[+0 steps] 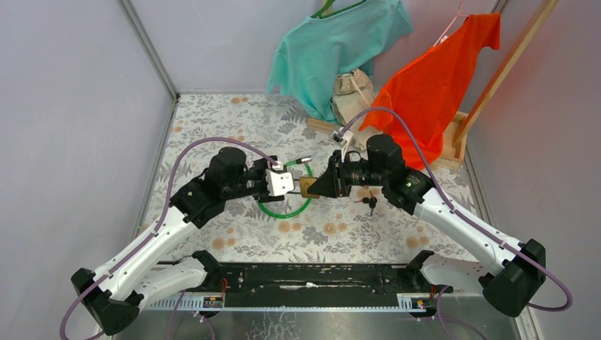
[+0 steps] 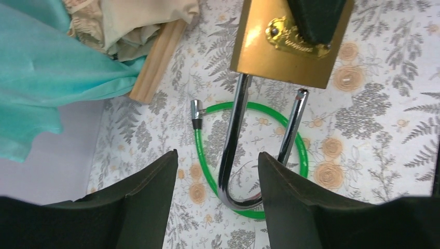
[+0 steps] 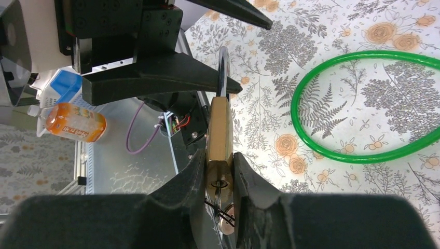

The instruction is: Unlock with the key

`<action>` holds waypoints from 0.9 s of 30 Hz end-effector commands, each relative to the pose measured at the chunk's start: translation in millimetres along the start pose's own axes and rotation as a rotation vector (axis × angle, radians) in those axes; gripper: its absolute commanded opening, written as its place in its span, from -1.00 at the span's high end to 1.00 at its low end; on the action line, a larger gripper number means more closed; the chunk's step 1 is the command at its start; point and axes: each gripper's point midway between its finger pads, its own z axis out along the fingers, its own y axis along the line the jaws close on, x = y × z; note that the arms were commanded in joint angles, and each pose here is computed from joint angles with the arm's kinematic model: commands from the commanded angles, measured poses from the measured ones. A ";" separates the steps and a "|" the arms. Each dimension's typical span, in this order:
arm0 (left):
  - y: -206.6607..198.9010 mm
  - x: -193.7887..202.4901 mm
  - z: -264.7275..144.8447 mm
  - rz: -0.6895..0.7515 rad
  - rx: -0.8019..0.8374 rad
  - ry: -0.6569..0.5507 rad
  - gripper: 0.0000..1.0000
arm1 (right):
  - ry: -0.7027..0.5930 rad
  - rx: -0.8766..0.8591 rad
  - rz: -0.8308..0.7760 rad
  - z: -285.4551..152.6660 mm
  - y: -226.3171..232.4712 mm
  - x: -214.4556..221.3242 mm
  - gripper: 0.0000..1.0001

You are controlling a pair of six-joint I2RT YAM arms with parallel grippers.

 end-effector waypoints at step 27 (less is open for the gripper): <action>38.5 1.0 -5.4 0.805 -0.530 -0.117 0.61 | -0.032 -0.139 0.506 15.4 -5.4 -36.7 1.00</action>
